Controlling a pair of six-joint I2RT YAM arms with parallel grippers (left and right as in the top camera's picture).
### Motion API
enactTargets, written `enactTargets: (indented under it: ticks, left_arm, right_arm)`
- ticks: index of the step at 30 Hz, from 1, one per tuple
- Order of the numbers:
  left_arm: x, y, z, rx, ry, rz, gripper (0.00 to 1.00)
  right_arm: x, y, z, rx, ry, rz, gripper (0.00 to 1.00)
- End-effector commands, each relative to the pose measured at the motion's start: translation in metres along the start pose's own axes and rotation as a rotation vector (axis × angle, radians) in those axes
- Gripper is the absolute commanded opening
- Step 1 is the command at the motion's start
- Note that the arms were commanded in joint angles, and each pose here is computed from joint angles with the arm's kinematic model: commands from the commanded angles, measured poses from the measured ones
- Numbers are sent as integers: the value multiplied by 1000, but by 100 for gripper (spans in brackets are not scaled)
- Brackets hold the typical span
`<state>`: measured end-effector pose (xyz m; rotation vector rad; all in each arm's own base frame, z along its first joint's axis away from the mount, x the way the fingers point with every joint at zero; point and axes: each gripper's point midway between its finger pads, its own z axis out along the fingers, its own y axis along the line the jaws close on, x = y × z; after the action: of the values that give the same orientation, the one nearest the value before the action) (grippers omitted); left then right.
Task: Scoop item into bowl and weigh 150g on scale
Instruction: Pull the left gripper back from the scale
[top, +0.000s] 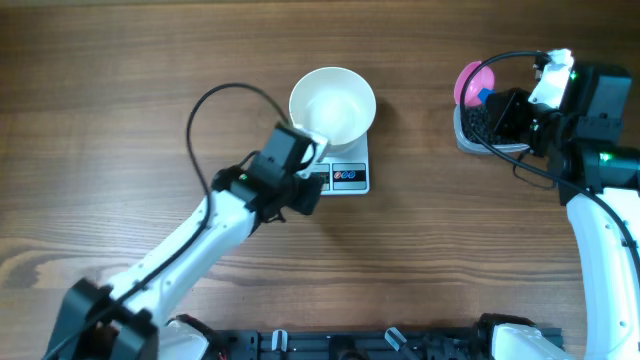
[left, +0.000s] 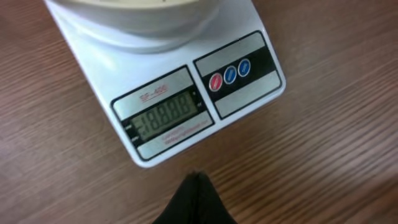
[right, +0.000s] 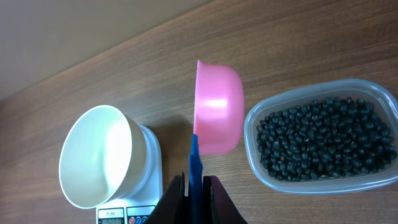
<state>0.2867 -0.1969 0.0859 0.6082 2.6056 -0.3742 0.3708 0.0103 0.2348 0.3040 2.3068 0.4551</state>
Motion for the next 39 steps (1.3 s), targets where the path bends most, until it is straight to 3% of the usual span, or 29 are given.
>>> enactTargets:
  ticks: [1, 5, 11, 15, 20, 27, 32, 39]
  left_arm:
    - [9, 17, -21, 6, -59, -73, 4]
    - [12, 46, -28, -38, -73, -150, 4]
    - [12, 51, -29, -45, -76, -161, 4]
    - [13, 51, -29, -46, -73, -162, 9]
    - [14, 55, -20, -66, -53, -30, 4]
    - [28, 74, 10, -138, 35, -44, 4]
    - [18, 75, 15, -138, 1, -39, 4]
    - [11, 53, 1, -27, -38, 26, 4]
  right_arm:
    - [-10, 2, -7, 2, -36, -25, 4]
    - [-12, 2, -8, 2, -43, -30, 4]
    - [-20, 4, -8, -2, -76, -29, 4]
    - [-21, 3, -8, 2, -80, -30, 4]
    - [-25, 1, -8, 15, -98, -7, 4]
    - [-44, -12, -11, 90, -191, 83, 4]
    - [-48, -15, -9, 102, -204, 107, 4]
    - [-46, -16, -8, 106, -195, 86, 4]
